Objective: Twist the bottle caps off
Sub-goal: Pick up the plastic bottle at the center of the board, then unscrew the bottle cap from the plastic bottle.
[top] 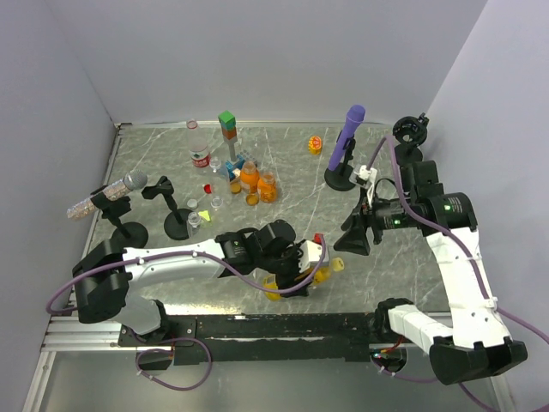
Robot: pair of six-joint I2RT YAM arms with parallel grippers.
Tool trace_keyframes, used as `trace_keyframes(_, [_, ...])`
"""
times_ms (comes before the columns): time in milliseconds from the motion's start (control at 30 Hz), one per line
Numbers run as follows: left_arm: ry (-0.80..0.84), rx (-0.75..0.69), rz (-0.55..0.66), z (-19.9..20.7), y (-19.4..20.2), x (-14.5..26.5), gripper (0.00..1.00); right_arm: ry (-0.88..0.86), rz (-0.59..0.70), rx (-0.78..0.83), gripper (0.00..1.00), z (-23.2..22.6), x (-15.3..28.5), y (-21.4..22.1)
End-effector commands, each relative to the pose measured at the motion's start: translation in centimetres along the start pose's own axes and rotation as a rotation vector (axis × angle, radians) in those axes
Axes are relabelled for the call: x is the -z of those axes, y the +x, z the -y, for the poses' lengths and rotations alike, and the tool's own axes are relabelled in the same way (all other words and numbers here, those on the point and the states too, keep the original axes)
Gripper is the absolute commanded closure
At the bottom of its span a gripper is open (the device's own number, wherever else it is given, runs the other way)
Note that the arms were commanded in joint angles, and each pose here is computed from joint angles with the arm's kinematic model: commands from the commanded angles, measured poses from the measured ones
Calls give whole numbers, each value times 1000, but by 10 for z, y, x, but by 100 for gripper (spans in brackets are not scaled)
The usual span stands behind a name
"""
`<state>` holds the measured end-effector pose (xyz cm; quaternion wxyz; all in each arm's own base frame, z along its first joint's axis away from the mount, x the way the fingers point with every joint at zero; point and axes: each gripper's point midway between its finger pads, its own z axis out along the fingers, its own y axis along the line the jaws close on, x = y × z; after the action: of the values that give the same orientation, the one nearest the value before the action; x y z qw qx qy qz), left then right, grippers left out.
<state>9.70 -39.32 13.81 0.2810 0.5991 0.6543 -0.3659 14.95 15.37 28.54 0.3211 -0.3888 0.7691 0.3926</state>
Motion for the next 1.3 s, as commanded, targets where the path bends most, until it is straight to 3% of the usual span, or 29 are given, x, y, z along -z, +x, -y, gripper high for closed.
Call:
trace_keyframes(0, [-34, -41, 167, -3, -58, 15, 90, -39, -34, -37, 20, -6, -4, 21])
trace_keyframes(200, [-63, 4, 212, -8, -67, 14, 90, -98, -50, -85, 25, -10, -13, 32])
trace_keyframes(500, [-120, 72, 248, -20, -70, 17, 90, -73, -102, -102, 41, -1, -13, 32])
trace_keyframes(667, [-117, 82, 265, -21, -70, 17, 90, -86, -104, -98, 61, -2, -12, 27])
trace_keyframes(800, [-105, 77, 259, -19, -68, 16, 90, -115, -106, -70, 85, -7, -11, 24])
trace_keyframes(900, [-63, 45, 256, -13, -68, 20, 90, -172, -120, -32, 92, -15, -11, 27])
trace_keyframes(1067, [118, -22, 215, 7, -61, 29, 90, -278, -120, 176, 99, -29, -12, 32])
trace_keyframes(1267, [236, -24, 170, 7, -51, 40, 90, -324, -121, 588, 100, -36, -15, 37])
